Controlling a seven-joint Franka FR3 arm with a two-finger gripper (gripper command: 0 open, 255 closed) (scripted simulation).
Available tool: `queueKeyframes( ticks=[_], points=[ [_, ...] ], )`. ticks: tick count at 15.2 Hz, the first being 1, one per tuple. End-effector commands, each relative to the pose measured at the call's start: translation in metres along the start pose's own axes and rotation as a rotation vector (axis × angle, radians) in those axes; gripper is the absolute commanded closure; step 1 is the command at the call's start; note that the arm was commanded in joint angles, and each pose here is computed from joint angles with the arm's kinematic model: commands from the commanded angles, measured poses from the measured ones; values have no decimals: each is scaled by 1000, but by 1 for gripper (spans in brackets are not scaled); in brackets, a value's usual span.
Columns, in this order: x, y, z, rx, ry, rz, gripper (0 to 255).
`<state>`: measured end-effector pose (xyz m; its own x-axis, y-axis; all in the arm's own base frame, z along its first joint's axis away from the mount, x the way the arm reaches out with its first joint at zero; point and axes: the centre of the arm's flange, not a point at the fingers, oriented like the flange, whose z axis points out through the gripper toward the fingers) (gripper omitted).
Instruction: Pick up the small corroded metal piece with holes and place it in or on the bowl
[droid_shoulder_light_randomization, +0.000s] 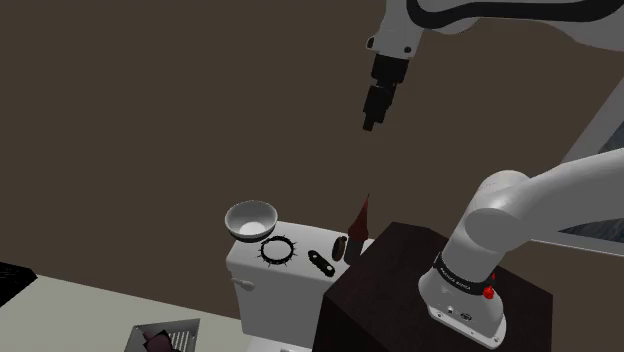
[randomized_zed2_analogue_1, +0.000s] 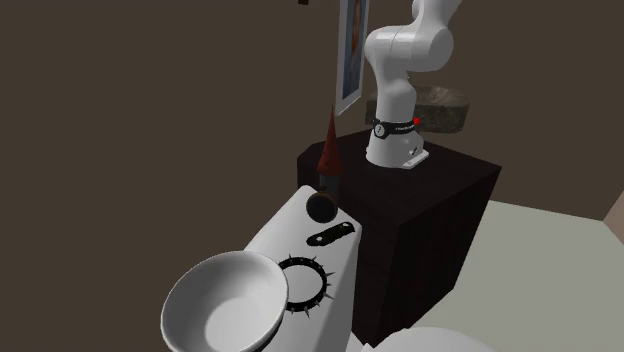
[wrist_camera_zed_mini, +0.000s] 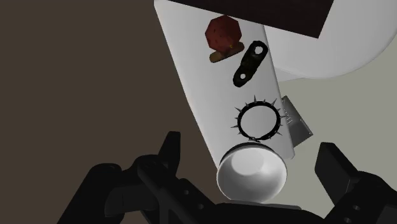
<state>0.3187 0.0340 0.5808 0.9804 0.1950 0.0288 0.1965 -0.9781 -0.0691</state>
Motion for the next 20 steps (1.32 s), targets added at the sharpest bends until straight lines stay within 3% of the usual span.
queueKeyframes(
  ticks=[1,20],
  points=[
    [0,0,0,0,0,0,0],
    [45,-27,248,6,-98,125,0]
  ],
)
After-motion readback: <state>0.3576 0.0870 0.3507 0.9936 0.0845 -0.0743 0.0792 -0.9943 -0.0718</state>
